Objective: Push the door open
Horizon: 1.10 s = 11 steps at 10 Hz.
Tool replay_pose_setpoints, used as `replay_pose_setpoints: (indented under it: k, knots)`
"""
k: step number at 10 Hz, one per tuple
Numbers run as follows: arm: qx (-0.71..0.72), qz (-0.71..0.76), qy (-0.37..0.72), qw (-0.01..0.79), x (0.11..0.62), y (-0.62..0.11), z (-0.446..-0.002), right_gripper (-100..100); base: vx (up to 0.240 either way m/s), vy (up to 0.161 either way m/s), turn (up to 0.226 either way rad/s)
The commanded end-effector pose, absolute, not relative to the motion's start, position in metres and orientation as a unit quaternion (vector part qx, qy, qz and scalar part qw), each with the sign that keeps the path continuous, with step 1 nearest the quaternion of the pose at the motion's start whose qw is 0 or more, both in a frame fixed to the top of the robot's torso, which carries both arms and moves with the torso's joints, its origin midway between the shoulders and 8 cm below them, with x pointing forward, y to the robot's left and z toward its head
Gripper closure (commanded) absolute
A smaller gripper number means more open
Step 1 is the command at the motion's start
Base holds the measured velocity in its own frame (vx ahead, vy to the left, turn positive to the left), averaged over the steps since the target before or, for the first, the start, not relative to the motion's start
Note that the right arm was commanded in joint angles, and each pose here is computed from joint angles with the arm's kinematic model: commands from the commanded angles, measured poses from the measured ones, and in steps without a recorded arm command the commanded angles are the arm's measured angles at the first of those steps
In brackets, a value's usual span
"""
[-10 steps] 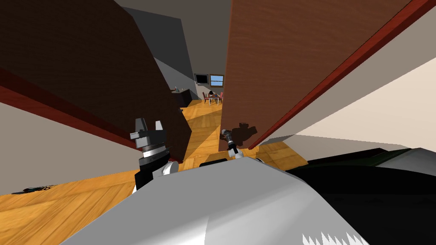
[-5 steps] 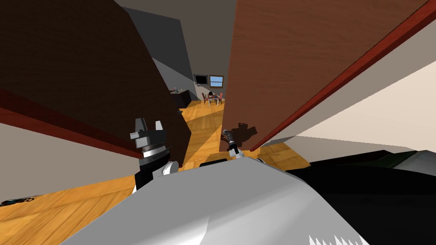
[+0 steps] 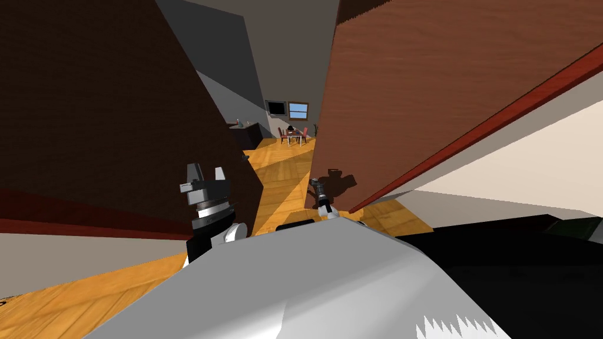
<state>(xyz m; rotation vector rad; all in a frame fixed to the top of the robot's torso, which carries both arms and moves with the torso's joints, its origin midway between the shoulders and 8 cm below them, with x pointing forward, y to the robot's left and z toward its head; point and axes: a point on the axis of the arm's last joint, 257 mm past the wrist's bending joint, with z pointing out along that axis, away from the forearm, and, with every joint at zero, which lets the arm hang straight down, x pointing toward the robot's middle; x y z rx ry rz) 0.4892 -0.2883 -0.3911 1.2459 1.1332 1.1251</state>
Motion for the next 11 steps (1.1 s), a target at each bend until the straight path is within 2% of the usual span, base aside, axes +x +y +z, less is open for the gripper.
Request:
replay_pose_setpoints:
  k: [1,4,5,6,11]
  knots:
    - [0.524,0.465,0.472,0.534,0.49,-0.301,-0.391,100,0.057,0.018,-0.016]
    - [0.537,0.45,0.457,0.548,0.487,-0.326,-0.391,100,0.149,0.048,-0.053]
    - [0.552,0.436,0.47,0.533,0.477,-0.324,-0.413,100,0.141,0.051,-0.037]
    - [0.543,0.443,0.45,0.553,0.484,-0.337,-0.391,100,0.145,0.049,-0.078]
    - [0.555,0.429,0.435,0.564,0.48,-0.357,-0.391,100,0.146,0.054,-0.051]
